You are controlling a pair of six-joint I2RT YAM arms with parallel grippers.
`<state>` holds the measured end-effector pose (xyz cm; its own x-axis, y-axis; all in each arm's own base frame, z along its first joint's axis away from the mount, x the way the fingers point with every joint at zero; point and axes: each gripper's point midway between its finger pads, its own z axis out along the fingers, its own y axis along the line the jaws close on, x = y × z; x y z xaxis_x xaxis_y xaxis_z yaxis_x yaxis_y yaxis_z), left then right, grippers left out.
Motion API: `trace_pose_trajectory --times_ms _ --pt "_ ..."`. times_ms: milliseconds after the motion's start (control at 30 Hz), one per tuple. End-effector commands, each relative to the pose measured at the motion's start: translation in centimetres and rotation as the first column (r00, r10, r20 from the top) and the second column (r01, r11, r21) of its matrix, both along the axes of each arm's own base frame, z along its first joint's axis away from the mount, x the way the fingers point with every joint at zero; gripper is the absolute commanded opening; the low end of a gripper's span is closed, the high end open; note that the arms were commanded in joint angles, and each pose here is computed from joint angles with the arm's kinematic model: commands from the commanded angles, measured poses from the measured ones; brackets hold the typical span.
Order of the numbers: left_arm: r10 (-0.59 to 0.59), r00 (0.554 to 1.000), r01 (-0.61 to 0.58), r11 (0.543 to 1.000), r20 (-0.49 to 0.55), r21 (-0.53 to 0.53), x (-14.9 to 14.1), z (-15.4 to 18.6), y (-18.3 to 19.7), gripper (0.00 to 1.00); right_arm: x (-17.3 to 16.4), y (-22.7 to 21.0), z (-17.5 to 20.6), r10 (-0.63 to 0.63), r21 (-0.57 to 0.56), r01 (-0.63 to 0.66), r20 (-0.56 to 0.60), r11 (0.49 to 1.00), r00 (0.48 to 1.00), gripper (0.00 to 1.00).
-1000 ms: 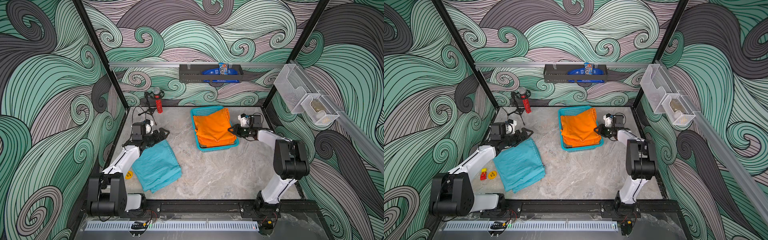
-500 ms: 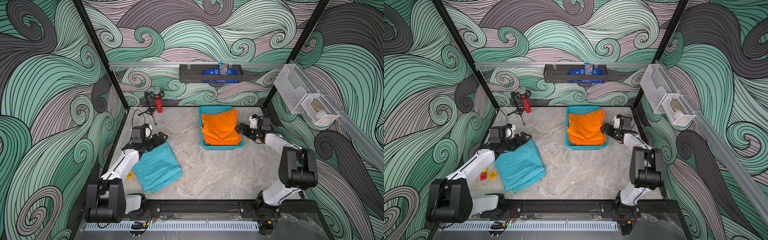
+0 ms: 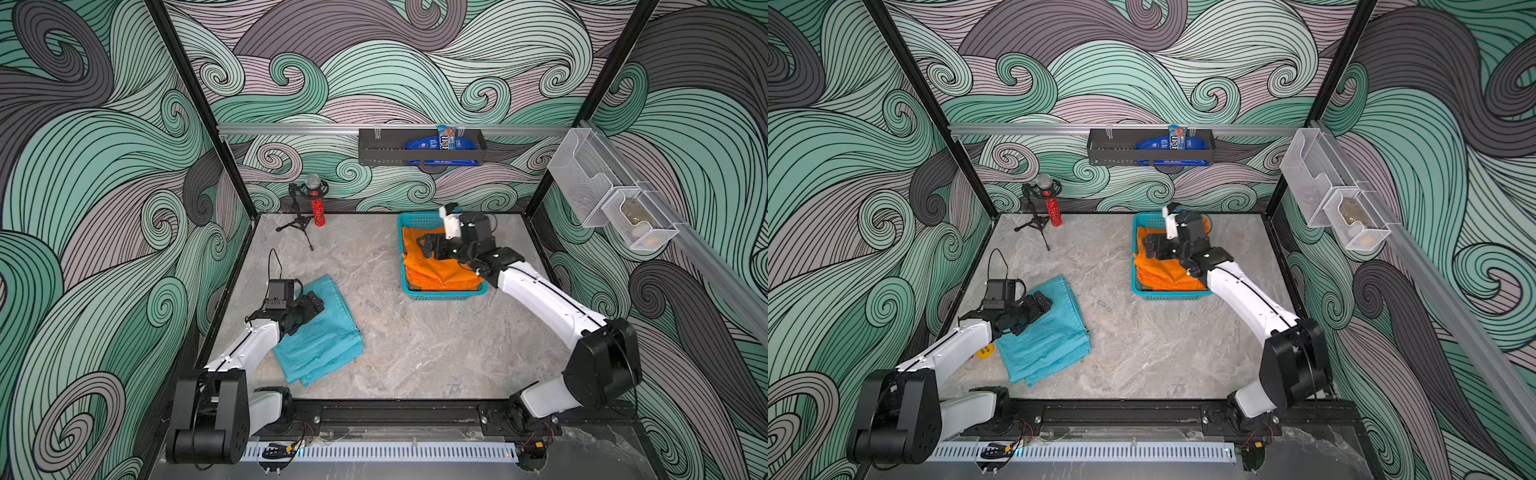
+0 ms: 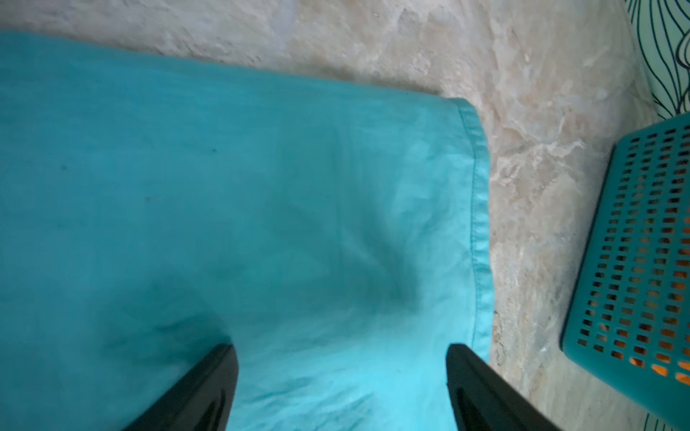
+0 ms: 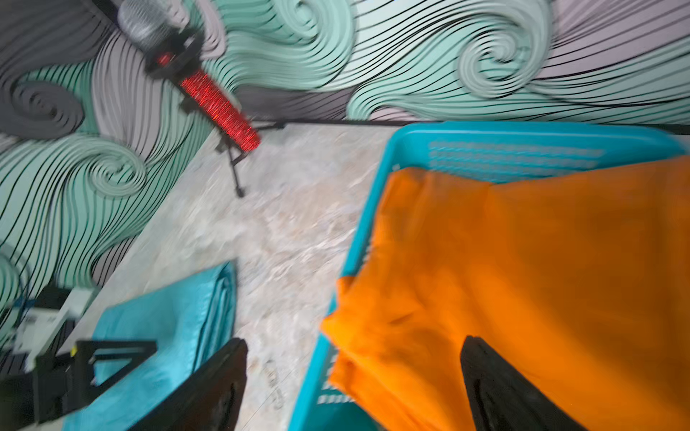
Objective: Put the folded long pants in the basket
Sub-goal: Move the long pant to the center of the board.
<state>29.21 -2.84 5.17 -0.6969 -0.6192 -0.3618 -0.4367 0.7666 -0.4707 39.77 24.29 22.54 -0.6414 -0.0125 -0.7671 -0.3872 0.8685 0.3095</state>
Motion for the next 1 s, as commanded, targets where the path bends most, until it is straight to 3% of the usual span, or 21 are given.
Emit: trace_pose_trajectory --times_ms 0,200,433,633,767,967 --pt "0.079 0.993 -0.077 0.997 0.085 -0.025 2.3 1.0 0.6 0.90 -1.7 4.4 -1.7 0.064 -0.018 -0.064 -0.026 0.998 0.998 0.91" --pt "0.086 0.992 -0.073 0.987 0.090 -0.146 3.4 -1.0 -1.0 0.88 -4.2 10.6 -6.5 0.224 0.052 -0.219 -0.129 0.974 0.966 0.90" --pt "0.073 0.992 -0.045 0.969 0.106 -0.245 5.0 -2.2 -3.3 0.88 -5.0 13.3 -11.0 0.332 0.087 -0.320 -0.237 0.943 0.913 0.86" --pt "0.034 0.994 -0.002 0.953 0.101 -0.303 7.4 -2.3 -6.2 0.88 -4.7 14.6 -13.3 0.347 0.110 -0.329 -0.296 0.938 0.890 0.87" --pt "0.050 0.988 0.002 0.944 0.149 -0.331 9.3 -0.6 -6.6 0.88 -4.5 14.9 -14.9 0.321 0.107 -0.303 -0.336 0.947 0.886 0.87" --pt "0.005 0.965 0.055 0.973 0.260 -0.222 12.7 4.9 -5.8 0.90 -4.7 14.1 -17.3 0.214 0.091 -0.194 -0.414 0.977 0.885 0.91"
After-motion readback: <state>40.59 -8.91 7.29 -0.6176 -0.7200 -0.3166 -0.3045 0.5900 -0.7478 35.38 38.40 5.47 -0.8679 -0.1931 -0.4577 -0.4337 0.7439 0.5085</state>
